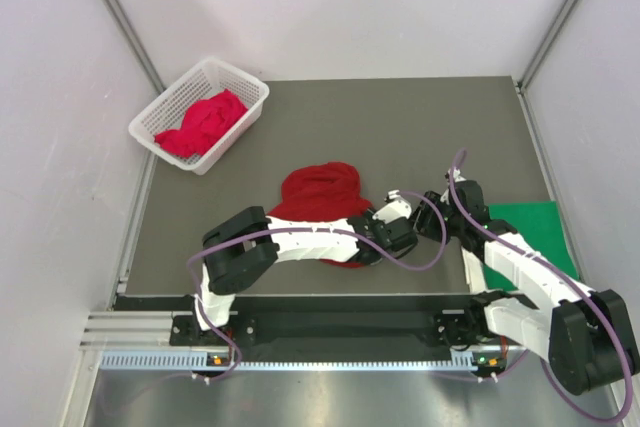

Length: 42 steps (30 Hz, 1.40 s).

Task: Fold and stack the t-shirts
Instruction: Flatten the tshirt out

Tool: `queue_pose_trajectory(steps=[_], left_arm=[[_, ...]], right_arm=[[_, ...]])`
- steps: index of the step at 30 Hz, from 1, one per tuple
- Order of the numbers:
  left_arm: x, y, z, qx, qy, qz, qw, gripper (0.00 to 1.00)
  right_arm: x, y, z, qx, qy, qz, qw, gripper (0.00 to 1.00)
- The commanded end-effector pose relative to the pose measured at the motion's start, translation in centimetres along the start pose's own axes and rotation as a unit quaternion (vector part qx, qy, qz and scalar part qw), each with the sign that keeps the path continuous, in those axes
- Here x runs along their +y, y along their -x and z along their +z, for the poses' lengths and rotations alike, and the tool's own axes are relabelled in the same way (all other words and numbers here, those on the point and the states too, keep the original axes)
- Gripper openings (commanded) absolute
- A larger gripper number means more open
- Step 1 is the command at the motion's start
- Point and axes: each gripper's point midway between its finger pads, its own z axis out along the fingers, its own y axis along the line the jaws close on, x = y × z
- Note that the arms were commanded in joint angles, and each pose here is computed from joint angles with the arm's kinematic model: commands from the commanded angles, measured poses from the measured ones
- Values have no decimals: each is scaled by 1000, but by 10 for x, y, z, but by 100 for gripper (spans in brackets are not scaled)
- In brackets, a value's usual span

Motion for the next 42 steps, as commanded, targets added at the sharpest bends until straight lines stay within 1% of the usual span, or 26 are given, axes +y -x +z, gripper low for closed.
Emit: queue_pose_trajectory(steps=[1,10,12,13,14,16,17,19,20,24,26,27,32,33,36,42], left_arm=[[-5,18,1,-28,5,-1,1000,47],[-6,22,7,-33,26,13,999,46],[-6,24,7,-36,33,14,999,43],[-3,23,9,-35,43,18,998,39],[-1,23,9,-36,48,16,998,27],[4,24,9,-38,60,16,997,17],[7,23,8,-37,66,18,997,9],[16,26,2,-40,80,13,996,2],[25,27,-2,-37,96,15,995,0],[54,42,-28,-52,107,-30,992,0],[71,44,-34,-53,115,-54,990,0],[86,47,-42,-53,121,-69,989,0],[133,43,-61,-42,142,-113,983,0],[148,43,-67,-42,148,-130,980,0],[171,43,-80,-46,154,-158,974,0],[210,45,-103,-57,179,-186,964,0]], right_arm=[[9,5,-5,-10,14,-7,1000,54],[10,5,-4,-9,15,-9,1000,54],[9,5,-4,-9,15,-8,1000,54],[10,5,-4,-10,16,-8,1000,54],[10,5,-4,-9,16,-9,1000,54],[10,4,-5,-9,17,-7,1000,54],[10,5,-5,-10,17,-8,1000,54],[11,6,-6,-11,18,-8,1000,54],[12,7,-6,-13,18,-9,1000,54],[18,14,-5,-17,27,-24,999,54],[22,13,-2,-7,37,-33,999,54],[27,17,-2,-11,44,-39,998,54],[43,22,6,-7,66,-62,996,54],[50,25,6,-9,73,-72,995,53],[56,24,16,3,69,-87,994,53],[63,12,35,31,62,-108,992,51]])
